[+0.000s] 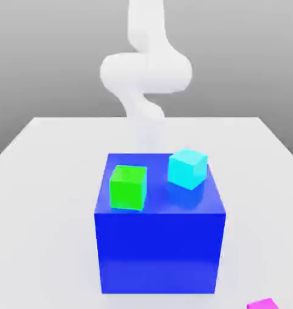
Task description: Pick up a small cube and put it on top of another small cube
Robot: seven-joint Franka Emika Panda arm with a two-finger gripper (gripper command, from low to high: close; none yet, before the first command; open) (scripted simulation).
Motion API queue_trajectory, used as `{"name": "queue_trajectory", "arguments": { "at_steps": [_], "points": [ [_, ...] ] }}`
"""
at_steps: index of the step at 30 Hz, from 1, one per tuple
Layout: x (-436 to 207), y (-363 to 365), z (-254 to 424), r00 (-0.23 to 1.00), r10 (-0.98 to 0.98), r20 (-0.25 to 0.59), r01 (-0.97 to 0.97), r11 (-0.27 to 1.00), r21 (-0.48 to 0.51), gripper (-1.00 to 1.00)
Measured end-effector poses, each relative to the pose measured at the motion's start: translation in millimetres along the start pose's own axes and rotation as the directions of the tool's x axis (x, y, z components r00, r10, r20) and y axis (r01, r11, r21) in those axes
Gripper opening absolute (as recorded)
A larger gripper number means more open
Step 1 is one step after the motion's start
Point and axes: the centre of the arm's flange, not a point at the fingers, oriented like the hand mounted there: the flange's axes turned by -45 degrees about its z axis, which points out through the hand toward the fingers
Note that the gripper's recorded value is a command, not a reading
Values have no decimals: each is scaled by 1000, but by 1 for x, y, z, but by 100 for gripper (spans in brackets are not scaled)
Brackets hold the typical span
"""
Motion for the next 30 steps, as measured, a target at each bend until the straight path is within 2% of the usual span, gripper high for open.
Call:
{"name": "queue_trajectory", "arguments": {
  "at_steps": [8, 15, 23, 30],
  "points": [
    [1, -38, 135, 980, -47, 195, 28, 995, 96, 0],
    [-30, -82, 248, 930, -104, 353, 56, 988, 143, 0],
    [-101, -138, 366, 840, -182, 511, 112, 980, 165, 0],
    [-188, -173, 453, 741, -240, 627, 183, 971, 156, 0]
  ]
}}
